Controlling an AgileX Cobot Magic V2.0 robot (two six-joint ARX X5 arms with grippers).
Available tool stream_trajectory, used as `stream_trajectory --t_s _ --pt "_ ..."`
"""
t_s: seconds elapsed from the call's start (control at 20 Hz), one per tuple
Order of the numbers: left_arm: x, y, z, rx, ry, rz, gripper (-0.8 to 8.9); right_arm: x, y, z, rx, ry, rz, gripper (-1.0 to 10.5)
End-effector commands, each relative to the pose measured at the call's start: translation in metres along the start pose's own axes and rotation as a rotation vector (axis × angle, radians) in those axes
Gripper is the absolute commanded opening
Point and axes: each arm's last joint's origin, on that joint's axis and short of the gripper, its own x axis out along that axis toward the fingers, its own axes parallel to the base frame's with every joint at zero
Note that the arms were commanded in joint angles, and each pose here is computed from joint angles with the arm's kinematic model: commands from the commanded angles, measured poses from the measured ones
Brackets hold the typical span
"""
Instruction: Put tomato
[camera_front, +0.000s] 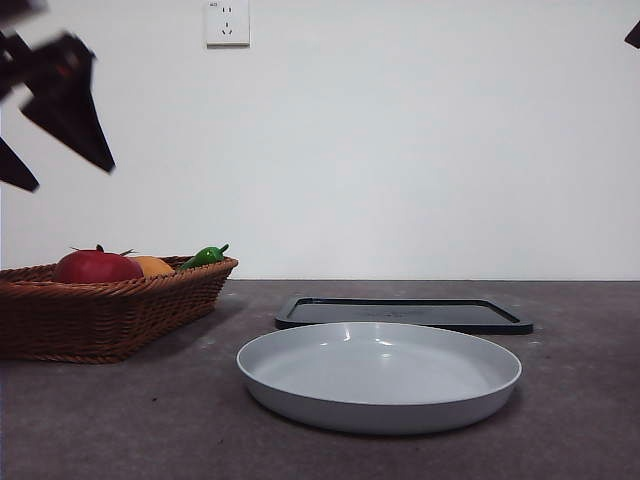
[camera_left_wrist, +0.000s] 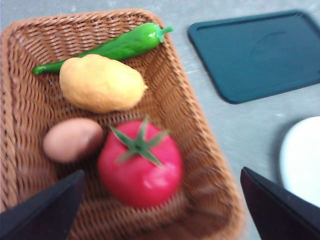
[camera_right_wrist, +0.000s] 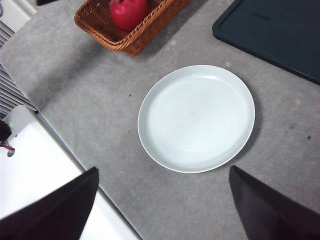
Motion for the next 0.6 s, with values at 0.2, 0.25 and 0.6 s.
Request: stream_trajectory --t_s 0.2,0.25,0.6 --pt "0.038 0.007 0.004 0.05 -0.001 0.005 4.96 -0.002 0.002 0.005 -0.017 -0.016 0.003 4.2" --pt "0.044 0.009 0.002 0.054 0.01 0.011 4.96 -0.002 0.002 0.005 -0.017 -0.015 0.003 4.2" --pt "0.082 0.016 -0.014 0.045 0.095 0.007 4.96 -0.002 0.002 0.005 -0.01 -0.015 0.004 4.2"
